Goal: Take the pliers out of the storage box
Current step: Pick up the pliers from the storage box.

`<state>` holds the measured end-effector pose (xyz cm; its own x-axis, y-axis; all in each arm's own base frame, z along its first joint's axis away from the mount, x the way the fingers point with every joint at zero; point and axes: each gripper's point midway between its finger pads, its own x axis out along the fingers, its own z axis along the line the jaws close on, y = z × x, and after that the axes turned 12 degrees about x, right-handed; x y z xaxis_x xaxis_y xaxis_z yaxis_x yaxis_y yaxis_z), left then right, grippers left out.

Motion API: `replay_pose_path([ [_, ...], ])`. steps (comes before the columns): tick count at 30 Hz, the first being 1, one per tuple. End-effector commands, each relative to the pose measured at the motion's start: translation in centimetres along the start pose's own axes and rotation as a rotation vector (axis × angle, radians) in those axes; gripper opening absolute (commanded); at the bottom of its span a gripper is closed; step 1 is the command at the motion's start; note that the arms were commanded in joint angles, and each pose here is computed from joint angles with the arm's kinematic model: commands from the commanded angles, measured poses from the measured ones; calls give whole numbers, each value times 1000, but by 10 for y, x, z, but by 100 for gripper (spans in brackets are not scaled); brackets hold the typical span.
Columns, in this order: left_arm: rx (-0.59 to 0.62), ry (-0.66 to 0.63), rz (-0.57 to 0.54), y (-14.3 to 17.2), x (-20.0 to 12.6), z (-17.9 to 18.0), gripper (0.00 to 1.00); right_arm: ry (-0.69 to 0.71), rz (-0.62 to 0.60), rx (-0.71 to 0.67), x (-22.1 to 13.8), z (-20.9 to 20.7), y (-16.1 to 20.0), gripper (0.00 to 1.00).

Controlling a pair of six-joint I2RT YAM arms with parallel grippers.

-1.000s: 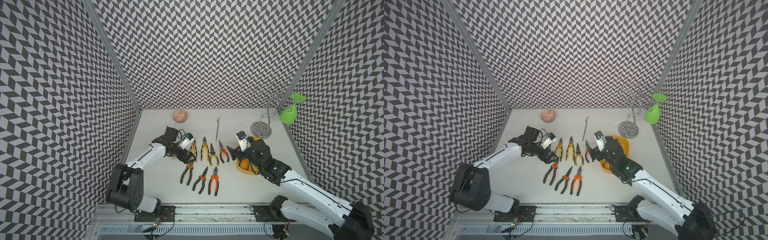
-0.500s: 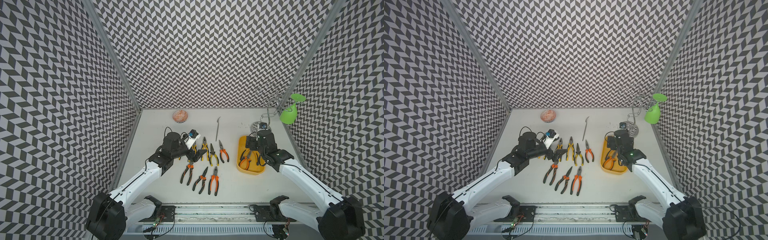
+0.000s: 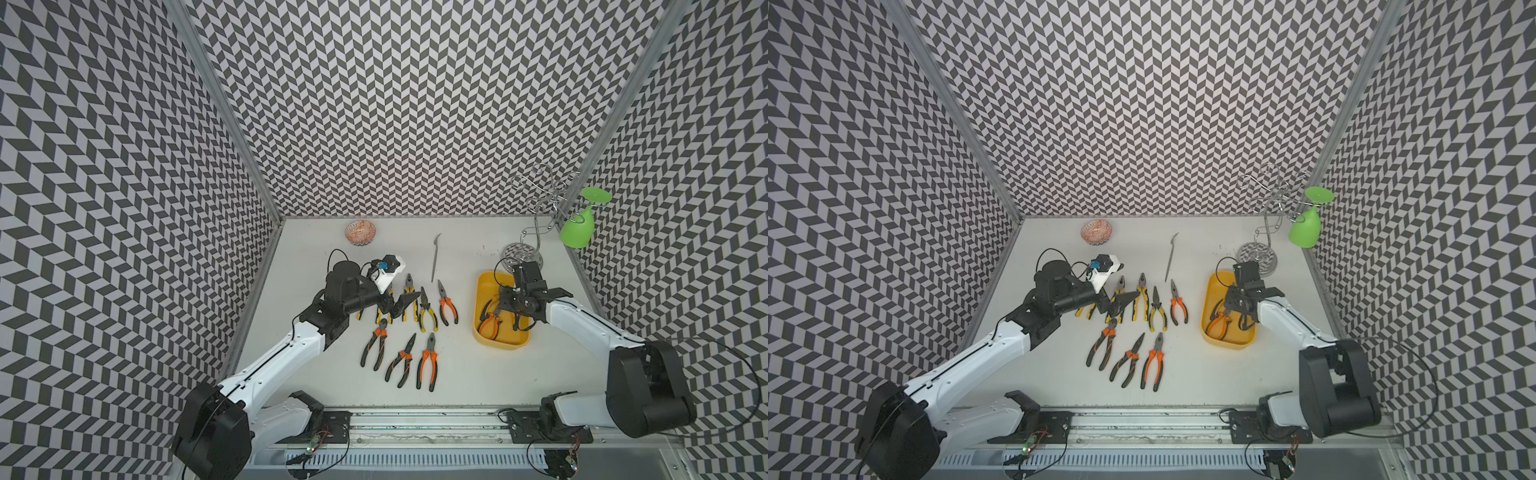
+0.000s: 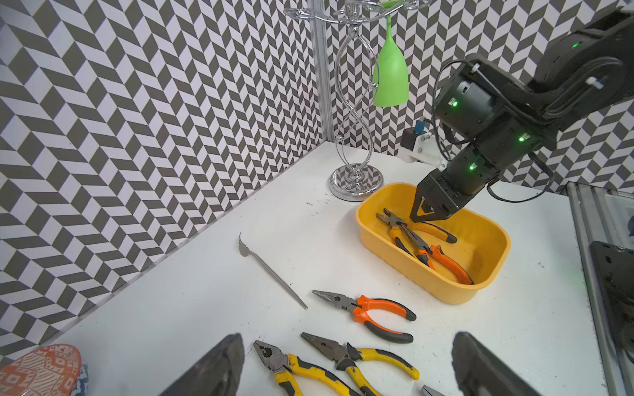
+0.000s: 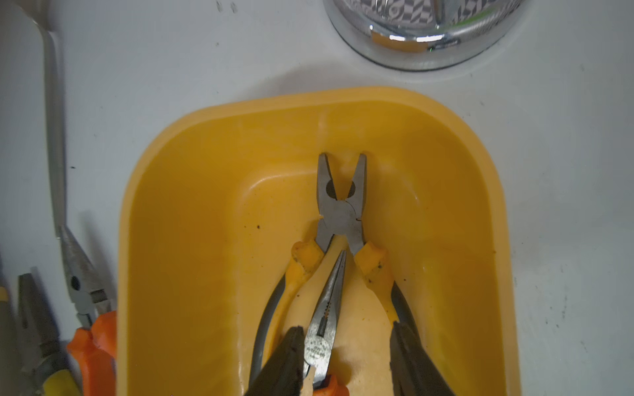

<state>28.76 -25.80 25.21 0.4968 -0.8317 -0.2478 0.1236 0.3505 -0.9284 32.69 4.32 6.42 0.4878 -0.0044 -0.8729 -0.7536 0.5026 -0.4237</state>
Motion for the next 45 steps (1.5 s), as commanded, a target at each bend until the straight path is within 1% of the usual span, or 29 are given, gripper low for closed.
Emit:
replay_pose_path([
  [1, 21, 47, -2, -4, 6, -4, 98, -60, 34, 38, 5, 17, -4, 42],
  [9, 24, 57, 27, 5, 12, -3, 98, -57, 114, 37, 26, 19, 9, 42],
  [11, 23, 58, 41, 9, 13, -3, 98, -44, 133, 43, 31, 17, 13, 40],
  [13, 18, 62, 54, 14, 15, -4, 98, -22, 154, 43, 37, 14, 17, 36],
  [18, 8, 39, 74, 18, 17, 1, 98, -1, 175, 40, 43, 11, 22, 32],
  [21, 7, 28, 84, 21, 17, 2, 98, 14, 182, 41, 45, 9, 22, 24],
  [24, 6, 24, 89, 22, 17, 3, 98, 21, 163, 46, 42, 7, 20, 12],
  [28, -13, 15, 87, 23, 18, 4, 98, 22, 115, 57, 34, 7, 10, 4],
  [34, -75, 27, 38, 15, 25, 5, 98, -50, 20, 73, 14, 17, -8, 2],
  [39, -193, 108, -11, 6, 41, -3, 98, -98, -65, 72, -9, 25, -26, 0],
  [45, -180, 195, -59, -9, 64, -29, 98, -165, -139, 58, -38, 39, -46, 0],
])
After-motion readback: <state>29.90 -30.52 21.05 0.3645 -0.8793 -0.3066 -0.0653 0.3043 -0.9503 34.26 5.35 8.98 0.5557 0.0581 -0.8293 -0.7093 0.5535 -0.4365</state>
